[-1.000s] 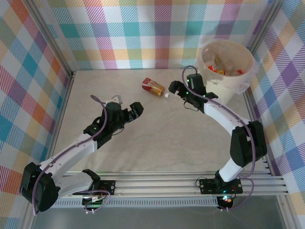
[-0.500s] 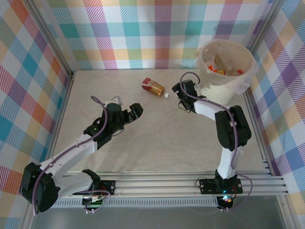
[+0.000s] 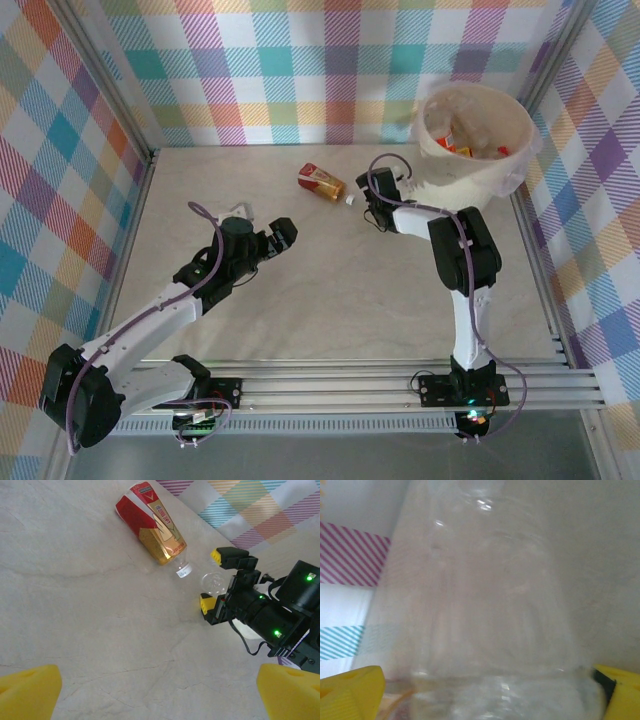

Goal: Put the plastic bottles in the bin

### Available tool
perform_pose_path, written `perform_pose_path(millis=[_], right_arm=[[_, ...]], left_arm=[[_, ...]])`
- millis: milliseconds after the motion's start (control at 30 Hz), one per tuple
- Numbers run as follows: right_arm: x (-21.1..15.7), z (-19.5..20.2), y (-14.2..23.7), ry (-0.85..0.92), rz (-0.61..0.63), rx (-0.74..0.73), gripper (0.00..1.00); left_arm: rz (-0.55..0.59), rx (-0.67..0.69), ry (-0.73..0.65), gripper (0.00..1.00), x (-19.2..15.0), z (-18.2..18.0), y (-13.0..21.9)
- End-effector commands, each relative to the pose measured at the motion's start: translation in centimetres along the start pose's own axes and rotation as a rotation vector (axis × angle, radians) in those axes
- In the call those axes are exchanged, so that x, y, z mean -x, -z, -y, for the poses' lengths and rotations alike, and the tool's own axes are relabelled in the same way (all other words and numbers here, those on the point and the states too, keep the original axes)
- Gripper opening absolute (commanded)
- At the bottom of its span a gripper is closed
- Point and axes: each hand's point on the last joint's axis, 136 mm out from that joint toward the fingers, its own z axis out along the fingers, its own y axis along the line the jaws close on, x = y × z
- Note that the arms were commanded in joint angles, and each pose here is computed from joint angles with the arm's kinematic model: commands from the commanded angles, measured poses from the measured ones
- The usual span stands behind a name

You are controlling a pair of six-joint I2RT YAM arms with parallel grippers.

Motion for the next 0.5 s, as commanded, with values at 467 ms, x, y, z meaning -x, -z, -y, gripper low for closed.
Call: perform_pose_path(millis=[467], right_arm=[[2.3,-1.3,1.1,0.092,0.092,0.120,0.60]], left_arm=[[-0.059,-0.186,-0.058,1.00,-1.0,3.0,-0.5]])
